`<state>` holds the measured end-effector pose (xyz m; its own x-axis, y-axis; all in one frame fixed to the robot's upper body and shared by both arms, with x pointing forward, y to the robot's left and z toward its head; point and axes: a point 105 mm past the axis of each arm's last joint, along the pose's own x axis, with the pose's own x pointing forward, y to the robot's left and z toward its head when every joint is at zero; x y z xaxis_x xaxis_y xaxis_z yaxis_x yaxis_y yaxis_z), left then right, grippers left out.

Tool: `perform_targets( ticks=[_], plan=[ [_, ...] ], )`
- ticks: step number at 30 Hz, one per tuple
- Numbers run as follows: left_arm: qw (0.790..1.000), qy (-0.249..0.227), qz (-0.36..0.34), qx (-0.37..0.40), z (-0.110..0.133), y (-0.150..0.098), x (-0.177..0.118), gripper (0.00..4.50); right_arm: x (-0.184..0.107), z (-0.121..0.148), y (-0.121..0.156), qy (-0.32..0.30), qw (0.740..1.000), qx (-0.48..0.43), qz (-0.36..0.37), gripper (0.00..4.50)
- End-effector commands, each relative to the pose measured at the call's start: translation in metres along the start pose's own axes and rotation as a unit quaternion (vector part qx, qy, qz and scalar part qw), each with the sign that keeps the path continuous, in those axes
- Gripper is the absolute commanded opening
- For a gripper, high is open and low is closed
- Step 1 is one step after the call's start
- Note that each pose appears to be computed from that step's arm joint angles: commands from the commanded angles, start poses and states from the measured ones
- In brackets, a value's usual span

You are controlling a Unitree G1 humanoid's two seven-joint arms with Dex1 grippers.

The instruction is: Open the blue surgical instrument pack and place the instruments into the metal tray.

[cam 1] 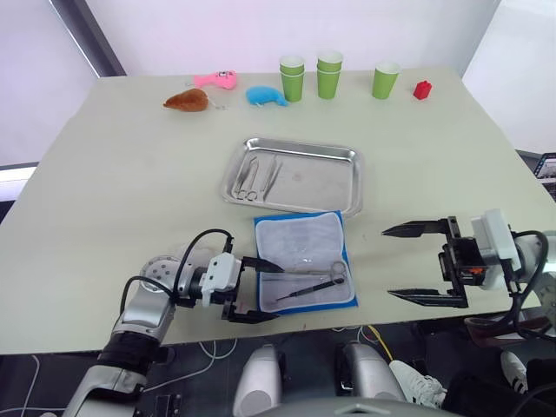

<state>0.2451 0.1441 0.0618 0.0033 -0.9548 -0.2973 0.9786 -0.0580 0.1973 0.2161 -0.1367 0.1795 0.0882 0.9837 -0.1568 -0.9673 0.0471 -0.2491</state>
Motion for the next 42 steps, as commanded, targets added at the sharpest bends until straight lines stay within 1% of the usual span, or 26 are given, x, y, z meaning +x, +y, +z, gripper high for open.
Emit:
perform_targets(
  ticks=[1, 7, 13, 18, 24, 26, 31, 34, 39, 42],
  plan=[
    [1.000, 0.002, 0.005, -0.013, -0.008, 0.002, 0.010, 4.38, 0.001, 0.010, 0.001, -0.006, 1.000, -0.024, 0.002, 4.50],
    [1.000, 0.014, 0.010, -0.026, -0.017, 0.002, 0.013, 4.38, 0.004, 0.006, 0.003, -0.007, 1.000, -0.022, 0.004, 4.50],
    [0.998, -0.048, 0.008, -0.040, 0.003, 0.005, 0.009, 4.38, 0.004, 0.002, 0.005, -0.002, 1.000, -0.019, 0.003, 4.50],
    [0.997, -0.057, 0.018, -0.048, 0.007, 0.011, 0.006, 4.38, 0.006, -0.001, 0.005, 0.000, 1.000, -0.021, 0.004, 4.50],
    [0.999, -0.013, 0.025, -0.040, -0.006, 0.011, 0.009, 4.38, 0.007, -0.004, 0.006, 0.005, 1.000, -0.022, 0.006, 4.50],
    [0.999, 0.009, 0.009, -0.039, -0.014, 0.004, 0.009, 4.38, 0.007, -0.003, 0.006, 0.005, 1.000, -0.023, 0.007, 4.50],
    [0.998, 0.034, 0.004, -0.052, -0.026, -0.001, 0.011, 4.38, 0.007, -0.001, 0.006, 0.002, 1.000, -0.024, 0.007, 4.50],
    [0.998, 0.034, 0.003, -0.061, -0.030, -0.004, 0.013, 4.38, 0.009, -0.001, 0.006, -0.001, 1.000, -0.020, 0.004, 4.50],
    [0.997, 0.036, 0.011, -0.068, -0.033, -0.003, 0.014, 4.38, 0.012, -0.010, -0.001, 0.021, 0.999, -0.025, -0.017, 4.50],
    [0.997, 0.035, 0.013, -0.072, -0.034, -0.002, 0.013, 4.38, 0.020, -0.019, -0.005, 0.041, 0.999, -0.015, -0.019, 4.50]
  ],
)
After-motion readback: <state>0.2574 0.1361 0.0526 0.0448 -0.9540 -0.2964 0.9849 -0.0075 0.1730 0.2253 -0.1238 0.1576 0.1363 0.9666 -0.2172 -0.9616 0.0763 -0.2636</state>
